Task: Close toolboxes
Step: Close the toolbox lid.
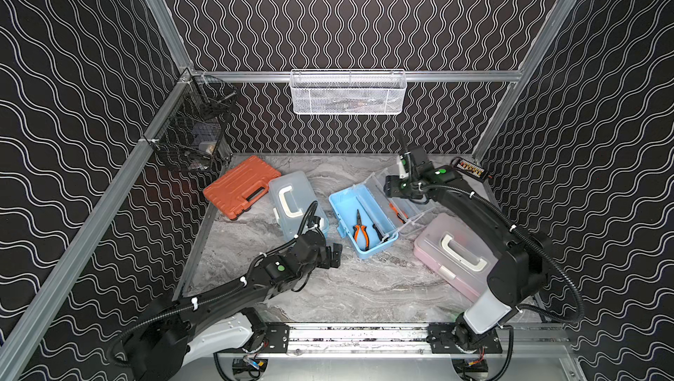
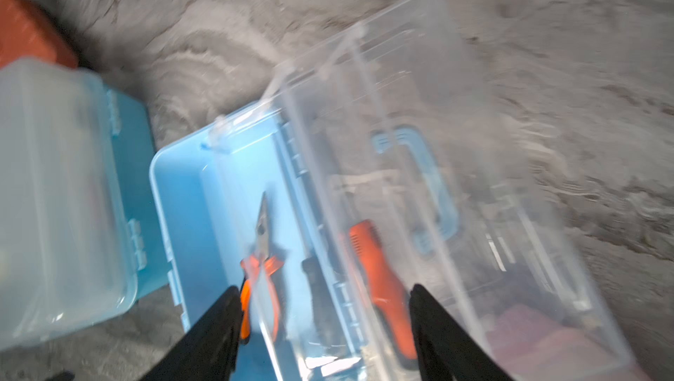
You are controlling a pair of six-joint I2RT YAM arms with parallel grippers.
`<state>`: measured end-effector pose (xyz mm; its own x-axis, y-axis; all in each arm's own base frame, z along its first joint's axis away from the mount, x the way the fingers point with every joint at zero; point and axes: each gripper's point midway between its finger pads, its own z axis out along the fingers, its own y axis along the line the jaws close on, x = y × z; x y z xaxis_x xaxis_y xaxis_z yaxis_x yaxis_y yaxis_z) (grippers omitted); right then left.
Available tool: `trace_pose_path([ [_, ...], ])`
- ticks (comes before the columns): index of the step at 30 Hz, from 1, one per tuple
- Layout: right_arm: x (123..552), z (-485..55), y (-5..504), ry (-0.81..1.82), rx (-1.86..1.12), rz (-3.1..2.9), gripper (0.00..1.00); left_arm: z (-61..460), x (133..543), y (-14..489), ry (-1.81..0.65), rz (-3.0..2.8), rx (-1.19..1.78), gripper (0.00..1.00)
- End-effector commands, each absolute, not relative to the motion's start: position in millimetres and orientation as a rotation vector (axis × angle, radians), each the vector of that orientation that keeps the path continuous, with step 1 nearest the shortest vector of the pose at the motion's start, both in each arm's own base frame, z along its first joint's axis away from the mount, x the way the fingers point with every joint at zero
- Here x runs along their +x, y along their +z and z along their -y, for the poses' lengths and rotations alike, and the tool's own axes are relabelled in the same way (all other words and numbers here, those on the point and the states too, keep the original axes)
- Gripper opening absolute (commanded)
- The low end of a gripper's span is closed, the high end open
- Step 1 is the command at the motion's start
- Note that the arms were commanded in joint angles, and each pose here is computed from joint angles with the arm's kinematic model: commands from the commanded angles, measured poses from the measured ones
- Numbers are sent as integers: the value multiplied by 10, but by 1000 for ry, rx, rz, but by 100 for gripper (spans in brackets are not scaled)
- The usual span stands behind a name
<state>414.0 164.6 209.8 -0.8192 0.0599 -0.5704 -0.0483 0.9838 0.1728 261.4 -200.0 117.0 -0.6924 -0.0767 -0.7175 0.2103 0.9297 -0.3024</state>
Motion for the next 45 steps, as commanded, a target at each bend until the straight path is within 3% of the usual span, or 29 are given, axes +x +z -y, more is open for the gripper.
trace_pose_path([
  [1,4269,-1398,2107,237,52,-2532,79,2115,2760,1303,-482,-2227,53,99],
  [11,4665,-980,1847,392,207,-2577,92,2342,2962,1000,-469,-2262,29,99],
  [22,4733,-933,1505,498,224,-2621,97,2153,3077,660,-323,-2294,-71,99],
  [45,4714,-1023,1394,563,193,-2645,98,706,3010,682,-80,-2229,-487,99],
])
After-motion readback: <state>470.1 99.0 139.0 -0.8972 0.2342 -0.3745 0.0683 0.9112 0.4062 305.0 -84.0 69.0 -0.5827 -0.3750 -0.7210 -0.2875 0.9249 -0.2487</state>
